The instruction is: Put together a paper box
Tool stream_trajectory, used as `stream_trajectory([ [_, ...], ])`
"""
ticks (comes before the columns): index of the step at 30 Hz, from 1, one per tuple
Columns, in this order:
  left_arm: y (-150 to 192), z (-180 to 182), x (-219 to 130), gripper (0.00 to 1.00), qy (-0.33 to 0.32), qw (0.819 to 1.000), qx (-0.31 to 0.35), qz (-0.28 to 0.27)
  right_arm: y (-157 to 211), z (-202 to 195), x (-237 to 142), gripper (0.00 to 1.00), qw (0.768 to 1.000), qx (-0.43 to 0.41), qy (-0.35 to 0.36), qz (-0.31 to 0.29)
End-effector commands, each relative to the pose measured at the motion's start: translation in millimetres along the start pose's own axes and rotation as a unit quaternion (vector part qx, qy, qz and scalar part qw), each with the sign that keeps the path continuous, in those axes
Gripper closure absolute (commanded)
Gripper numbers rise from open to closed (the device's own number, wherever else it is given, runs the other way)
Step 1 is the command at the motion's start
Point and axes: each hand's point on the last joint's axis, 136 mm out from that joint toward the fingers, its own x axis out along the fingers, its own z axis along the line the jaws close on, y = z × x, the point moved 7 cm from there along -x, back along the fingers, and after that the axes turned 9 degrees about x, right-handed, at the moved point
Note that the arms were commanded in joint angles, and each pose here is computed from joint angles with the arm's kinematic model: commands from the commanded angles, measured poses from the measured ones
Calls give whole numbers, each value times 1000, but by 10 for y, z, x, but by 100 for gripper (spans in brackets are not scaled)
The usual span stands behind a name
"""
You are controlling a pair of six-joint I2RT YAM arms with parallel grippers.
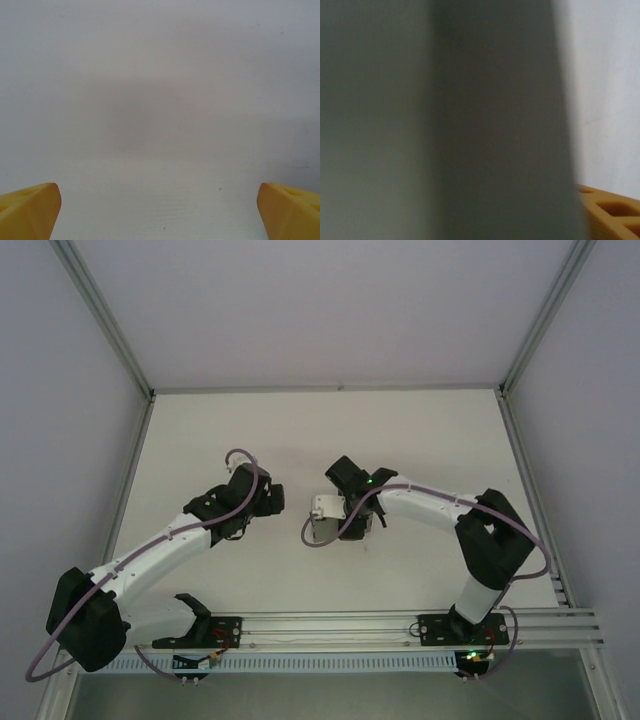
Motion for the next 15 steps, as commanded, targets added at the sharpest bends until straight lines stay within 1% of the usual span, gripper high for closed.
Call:
stream_trajectory([
  [1, -1, 98, -43, 0, -23, 1000, -10, -6, -118, -89, 10, 35, 997, -7, 77, -9],
  [4, 0, 137, -65, 0, -34, 999, -13, -11, -151, -229, -27, 41, 985, 2, 172, 1],
  [7, 0, 190, -105, 0, -49, 998, -21, -21, -130, -388, -48, 46, 964, 21, 263, 14],
  [9, 17, 230, -130, 0, -59, 998, -25, -25, -86, -438, -14, 43, 950, 24, 309, 31],
  [12, 54, 275, -152, 0, -69, 997, -37, -29, -50, -400, 32, 42, 943, 40, 327, 41],
  [13, 67, 285, -149, 0, -69, 996, -39, -29, -38, -348, 35, 41, 945, 47, 319, 43],
  [15, 73, 275, -142, 0, -63, 997, -42, -30, -9, -155, 31, 34, 958, 49, 279, 48],
])
